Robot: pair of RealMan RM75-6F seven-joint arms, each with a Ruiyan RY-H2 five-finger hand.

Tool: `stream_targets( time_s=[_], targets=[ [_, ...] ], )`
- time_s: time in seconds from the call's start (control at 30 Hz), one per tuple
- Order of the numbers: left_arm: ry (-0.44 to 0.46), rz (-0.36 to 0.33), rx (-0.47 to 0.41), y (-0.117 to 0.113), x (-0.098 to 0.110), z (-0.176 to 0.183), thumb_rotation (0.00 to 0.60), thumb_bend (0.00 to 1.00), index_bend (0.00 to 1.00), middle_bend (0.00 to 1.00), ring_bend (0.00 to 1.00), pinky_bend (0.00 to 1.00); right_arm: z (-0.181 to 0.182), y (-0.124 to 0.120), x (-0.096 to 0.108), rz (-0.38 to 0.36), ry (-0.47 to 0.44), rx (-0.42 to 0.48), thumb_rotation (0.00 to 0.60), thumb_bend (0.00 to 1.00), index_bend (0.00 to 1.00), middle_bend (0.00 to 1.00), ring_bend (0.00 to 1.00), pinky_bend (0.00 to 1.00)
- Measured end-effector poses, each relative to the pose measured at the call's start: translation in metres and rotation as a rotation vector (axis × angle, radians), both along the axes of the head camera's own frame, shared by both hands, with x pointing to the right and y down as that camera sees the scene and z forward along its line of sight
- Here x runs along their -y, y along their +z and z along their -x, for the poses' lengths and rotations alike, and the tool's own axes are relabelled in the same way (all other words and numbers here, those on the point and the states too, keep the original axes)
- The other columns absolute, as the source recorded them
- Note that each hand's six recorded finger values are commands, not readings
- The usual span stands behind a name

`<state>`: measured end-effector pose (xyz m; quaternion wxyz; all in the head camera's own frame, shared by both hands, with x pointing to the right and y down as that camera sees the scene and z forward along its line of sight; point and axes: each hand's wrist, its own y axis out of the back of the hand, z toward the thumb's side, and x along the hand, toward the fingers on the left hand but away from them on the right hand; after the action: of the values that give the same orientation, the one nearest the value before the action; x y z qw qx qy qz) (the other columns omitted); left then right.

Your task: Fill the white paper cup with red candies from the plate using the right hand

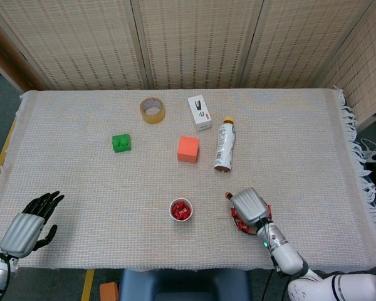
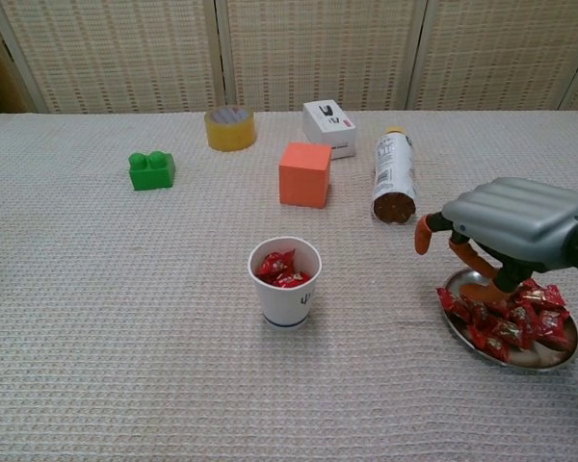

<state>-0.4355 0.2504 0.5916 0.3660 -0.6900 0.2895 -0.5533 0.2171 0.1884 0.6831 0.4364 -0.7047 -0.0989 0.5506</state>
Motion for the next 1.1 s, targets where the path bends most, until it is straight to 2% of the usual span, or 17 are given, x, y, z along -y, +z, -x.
stream_targets(
  time_s=[0.13,0.33,0.6,1.1],
  targets=[
    [-0.003,0.001,0.003,0.0,0.0,0.001,0.6,0.5,0.0,0.01,0.05,0.15,-0.012,0.004,-0.011,0.019,-0.008,-0.009,0.6,0.24,0.41,0.73,0.7,0.99],
    [0.0,0.003,0.004,0.001,0.0,0.0,0.6,0.5,0.0,0.01,0.05,0.15,-0.021,0.008,-0.019,0.023,-0.01,-0.015,0.6,0.24,0.42,0.73,0.71,0.99],
    [-0.001,0.0,0.002,0.0,0.0,0.0,0.6,0.5,0.0,0.0,0.05,0.15,-0.017,0.007,-0.017,0.008,0.007,0.029,0.6,0.24,0.4,0.73,0.71,1.0],
    [0.006,0.025,-0.009,0.001,-0.002,0.0,0.6,0.5,0.0,0.0,0.05,0.15,-0.015,0.02,-0.016,0.021,0.022,0.013,0.6,0.24,0.42,0.73,0.71,1.0]
  ],
)
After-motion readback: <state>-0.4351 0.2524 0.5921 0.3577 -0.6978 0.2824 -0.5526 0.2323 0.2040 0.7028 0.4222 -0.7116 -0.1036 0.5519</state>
